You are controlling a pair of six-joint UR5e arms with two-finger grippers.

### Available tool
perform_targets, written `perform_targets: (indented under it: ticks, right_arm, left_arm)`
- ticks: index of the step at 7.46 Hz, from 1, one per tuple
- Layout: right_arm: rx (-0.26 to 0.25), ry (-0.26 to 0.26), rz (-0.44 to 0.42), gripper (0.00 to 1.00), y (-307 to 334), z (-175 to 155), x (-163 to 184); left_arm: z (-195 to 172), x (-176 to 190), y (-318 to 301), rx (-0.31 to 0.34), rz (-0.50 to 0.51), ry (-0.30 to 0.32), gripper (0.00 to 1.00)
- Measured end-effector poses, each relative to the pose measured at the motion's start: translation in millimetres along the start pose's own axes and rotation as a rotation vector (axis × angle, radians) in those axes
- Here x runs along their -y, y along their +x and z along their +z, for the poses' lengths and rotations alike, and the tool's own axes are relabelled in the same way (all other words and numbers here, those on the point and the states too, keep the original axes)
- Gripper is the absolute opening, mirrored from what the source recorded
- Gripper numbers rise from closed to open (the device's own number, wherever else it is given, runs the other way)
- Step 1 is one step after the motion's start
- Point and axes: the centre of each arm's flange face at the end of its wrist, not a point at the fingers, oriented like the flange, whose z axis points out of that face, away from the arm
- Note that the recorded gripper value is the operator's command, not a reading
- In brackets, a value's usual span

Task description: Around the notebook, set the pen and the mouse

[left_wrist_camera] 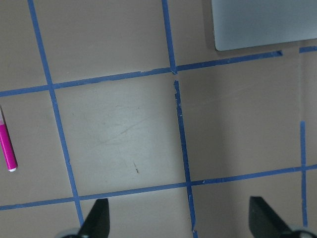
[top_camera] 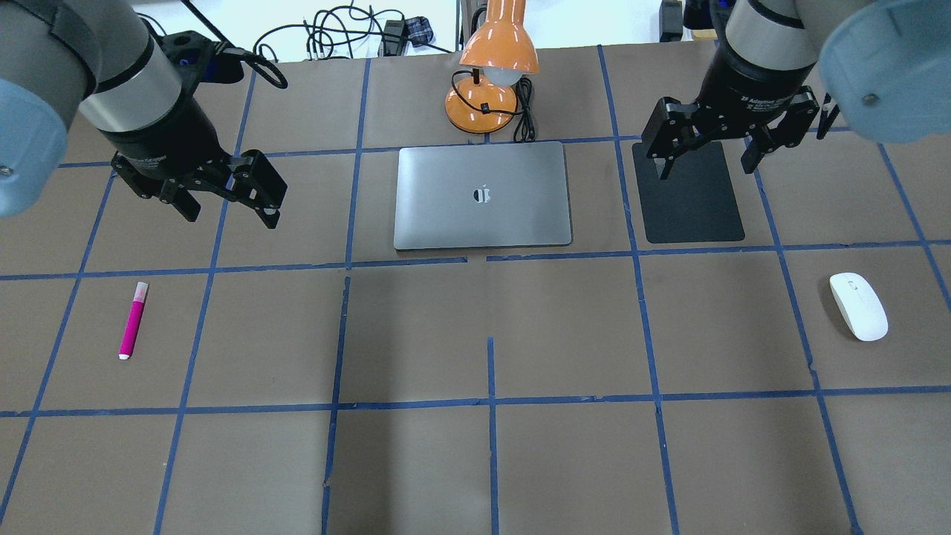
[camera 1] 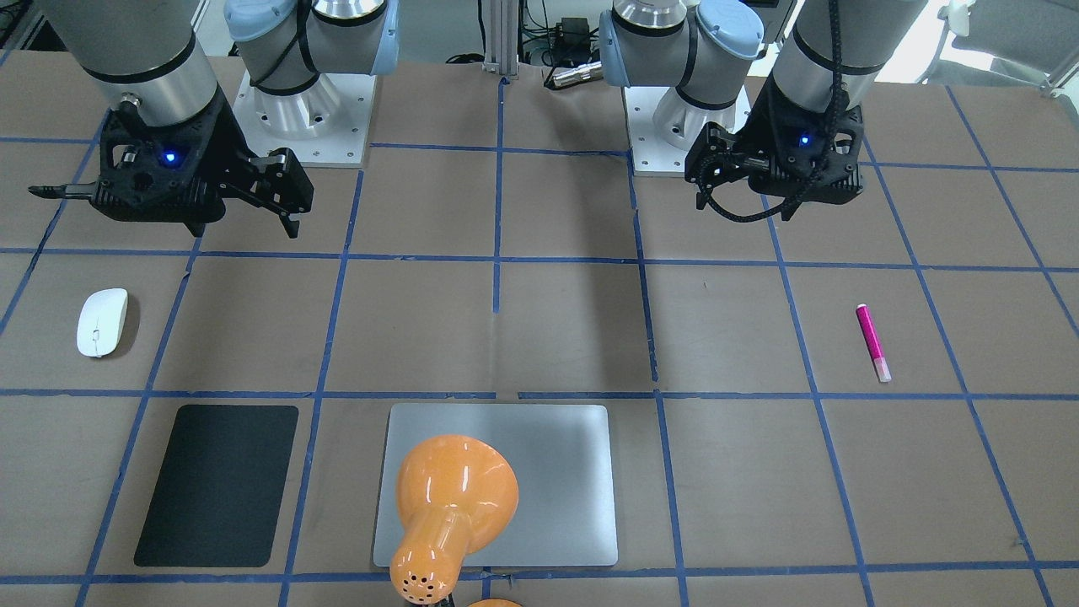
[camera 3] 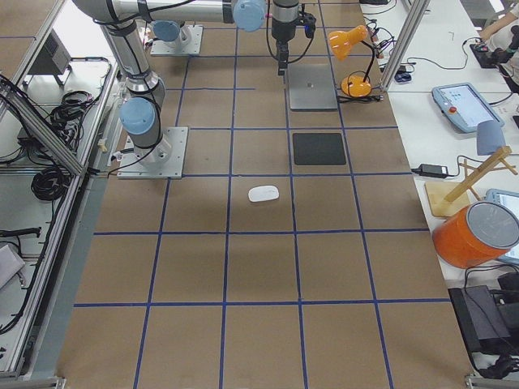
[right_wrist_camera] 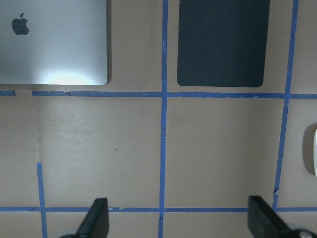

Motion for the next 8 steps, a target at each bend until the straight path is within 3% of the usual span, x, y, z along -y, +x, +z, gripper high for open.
perform_targets:
  ticks: [3,5,7,8]
  right_arm:
    - [-0.006,-0.004,0.002,1.00,5,3,2]
    - [-0.052,-0.038,0.006,1.00,47,17,6]
    - [-0.049,-0.108,0.013,1.00,134,71,-4]
    - [-0.043,-0.107,-0.001,1.00,168,99,-11]
  left_arm:
    - [3,8,-17,0.003,-0.005,0.015,1.00]
    - [7,12,-64,0.001,-0.020,0.013,1.00]
    - [9,7,-126,-0.005,-0.009,0.012,1.00]
    - [13,1,-165,-0.009,-0.050,0.011,1.00]
